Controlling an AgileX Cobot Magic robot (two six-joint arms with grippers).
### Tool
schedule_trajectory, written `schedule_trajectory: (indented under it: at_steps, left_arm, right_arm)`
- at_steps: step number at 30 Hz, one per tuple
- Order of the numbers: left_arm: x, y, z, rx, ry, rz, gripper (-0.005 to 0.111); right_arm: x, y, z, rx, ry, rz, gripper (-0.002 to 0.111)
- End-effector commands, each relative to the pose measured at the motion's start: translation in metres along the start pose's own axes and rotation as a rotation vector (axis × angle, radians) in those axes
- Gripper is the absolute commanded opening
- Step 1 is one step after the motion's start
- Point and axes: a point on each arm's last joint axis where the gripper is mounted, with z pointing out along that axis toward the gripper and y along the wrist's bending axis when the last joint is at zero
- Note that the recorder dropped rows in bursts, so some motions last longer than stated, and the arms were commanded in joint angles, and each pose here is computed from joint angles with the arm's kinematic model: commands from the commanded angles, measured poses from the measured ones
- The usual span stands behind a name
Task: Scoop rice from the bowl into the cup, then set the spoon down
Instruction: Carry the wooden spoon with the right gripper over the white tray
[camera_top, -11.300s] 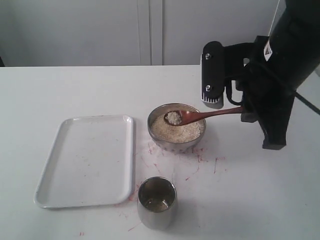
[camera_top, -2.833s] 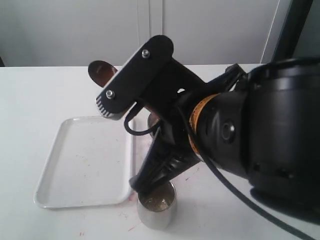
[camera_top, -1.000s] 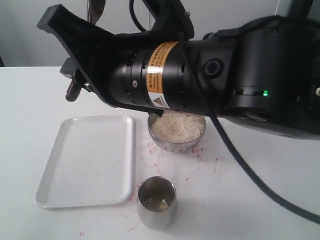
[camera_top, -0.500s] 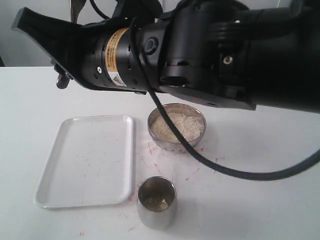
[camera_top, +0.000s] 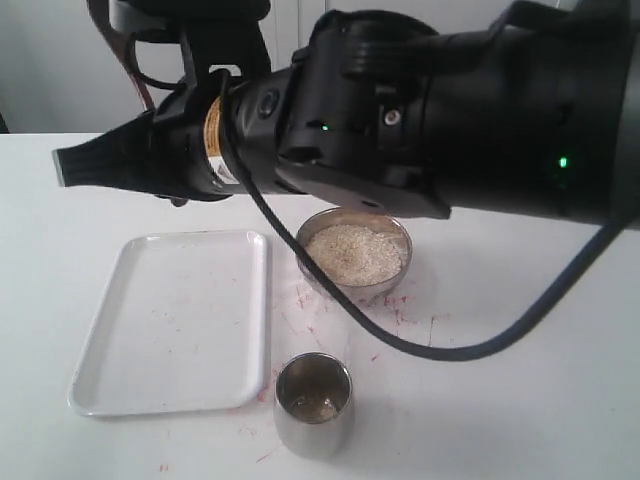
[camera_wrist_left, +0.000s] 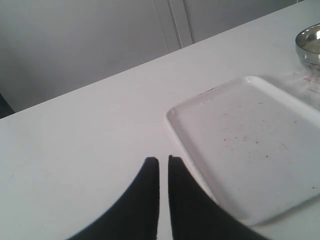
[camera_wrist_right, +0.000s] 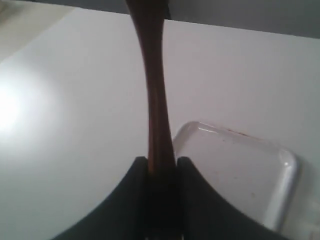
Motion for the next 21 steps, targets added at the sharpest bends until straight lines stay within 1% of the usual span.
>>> schedule_trajectory:
  at_steps: [1, 5, 11, 13, 18, 21]
  left_arm:
    - [-0.002, 0.000, 0.000, 0.001, -0.011, -0.008, 0.014]
    - [-0.002, 0.000, 0.000, 0.001, -0.011, -0.008, 0.014]
    - [-0.002, 0.000, 0.000, 0.001, -0.011, -0.008, 0.014]
    - [-0.002, 0.000, 0.000, 0.001, -0.011, -0.008, 0.014]
    - [-0.002, 0.000, 0.000, 0.001, -0.011, -0.008, 0.014]
    - [-0.002, 0.000, 0.000, 0.001, -0.011, -0.008, 0.014]
  right_arm:
    - [0.003, 0.000, 0.008, 0.032, 0.126, -0.137, 0.000]
    - [0.005, 0.004, 0.017, 0.024, 0.224, -0.148, 0.000]
    - [0.008, 0.006, 0.034, 0.084, 0.385, -0.162, 0.000]
    - [0.009, 0.009, 0.040, 0.076, 0.433, -0.174, 0.000]
    - [0.009, 0.019, 0.055, 0.027, 0.535, -0.153, 0.000]
    - [0.013, 0.021, 0.065, 0.033, 0.600, -0.146, 0.000]
